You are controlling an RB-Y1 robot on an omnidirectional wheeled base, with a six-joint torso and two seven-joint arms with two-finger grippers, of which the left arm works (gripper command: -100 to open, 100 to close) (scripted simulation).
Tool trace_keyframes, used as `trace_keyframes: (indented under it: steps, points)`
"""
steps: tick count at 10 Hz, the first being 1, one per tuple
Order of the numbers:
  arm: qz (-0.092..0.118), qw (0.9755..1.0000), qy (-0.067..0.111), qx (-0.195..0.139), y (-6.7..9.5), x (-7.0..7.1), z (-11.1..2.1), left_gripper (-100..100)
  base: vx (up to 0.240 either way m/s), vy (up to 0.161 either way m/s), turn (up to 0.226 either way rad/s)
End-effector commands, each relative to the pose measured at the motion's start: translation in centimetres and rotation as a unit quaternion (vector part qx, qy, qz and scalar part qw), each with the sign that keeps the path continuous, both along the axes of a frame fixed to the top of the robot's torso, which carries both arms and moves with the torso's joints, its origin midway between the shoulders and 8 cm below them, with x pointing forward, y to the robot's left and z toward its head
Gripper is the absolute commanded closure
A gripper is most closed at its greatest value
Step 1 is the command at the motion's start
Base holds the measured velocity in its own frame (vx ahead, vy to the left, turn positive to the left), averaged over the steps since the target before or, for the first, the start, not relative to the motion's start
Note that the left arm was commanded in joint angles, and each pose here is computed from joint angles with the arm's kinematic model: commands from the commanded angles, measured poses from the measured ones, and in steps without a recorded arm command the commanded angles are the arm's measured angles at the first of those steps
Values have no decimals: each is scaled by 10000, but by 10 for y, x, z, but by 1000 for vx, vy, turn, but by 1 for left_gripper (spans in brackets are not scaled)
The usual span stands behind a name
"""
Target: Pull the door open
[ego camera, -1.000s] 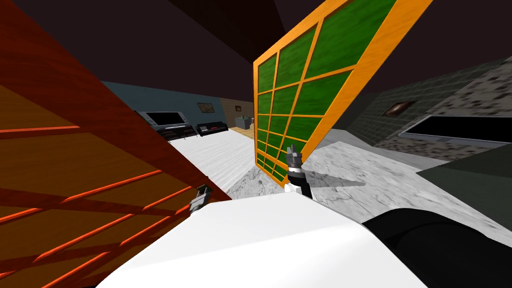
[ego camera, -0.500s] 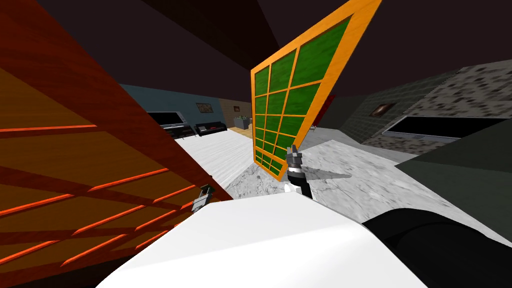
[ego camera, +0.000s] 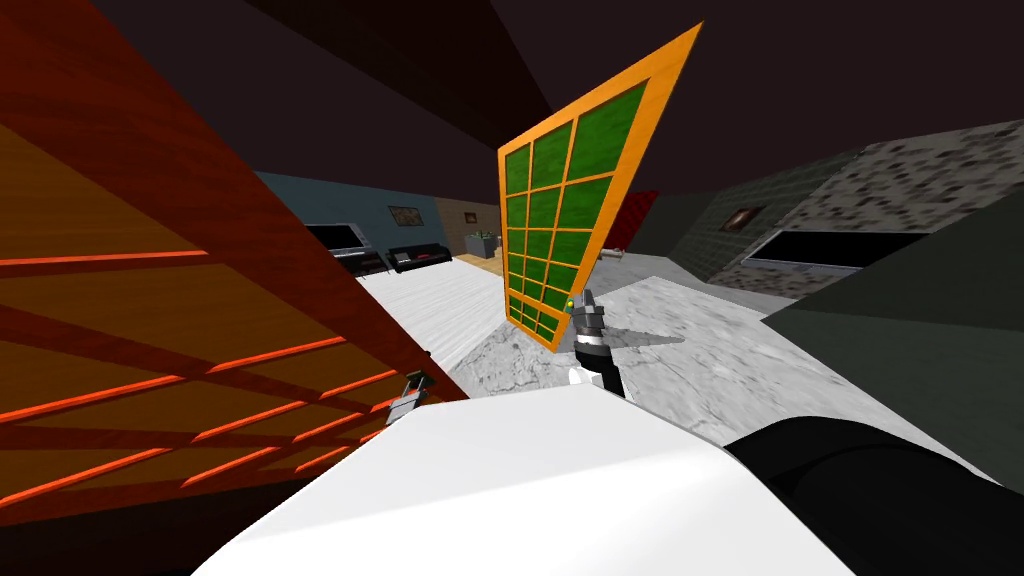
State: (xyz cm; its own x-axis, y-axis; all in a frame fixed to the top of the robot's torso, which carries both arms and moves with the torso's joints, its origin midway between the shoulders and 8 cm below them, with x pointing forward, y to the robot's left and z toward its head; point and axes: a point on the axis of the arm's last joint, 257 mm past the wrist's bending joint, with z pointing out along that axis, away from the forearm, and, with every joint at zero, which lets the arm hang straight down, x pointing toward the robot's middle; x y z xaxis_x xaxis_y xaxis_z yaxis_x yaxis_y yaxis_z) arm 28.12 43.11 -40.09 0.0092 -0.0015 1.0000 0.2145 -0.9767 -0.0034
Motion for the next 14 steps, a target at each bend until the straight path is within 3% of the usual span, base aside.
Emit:
trace_keyframes:
  steps: [1,3,4,13,14]
  points:
    - [-191,9998,-33,2,-11,-4,2,100,-254,45,-55]
    - [-388,9992,-44,-6,-21,-8,3,100,-235,28,-51]
    - [-326,9995,-31,4,-17,-5,1,100,-109,1,-6]
    - [-838,9965,-45,-11,-26,-29,3,100,-214,33,-126]
    - [-808,9967,-17,-7,-26,-28,1,100,-95,14,-25]
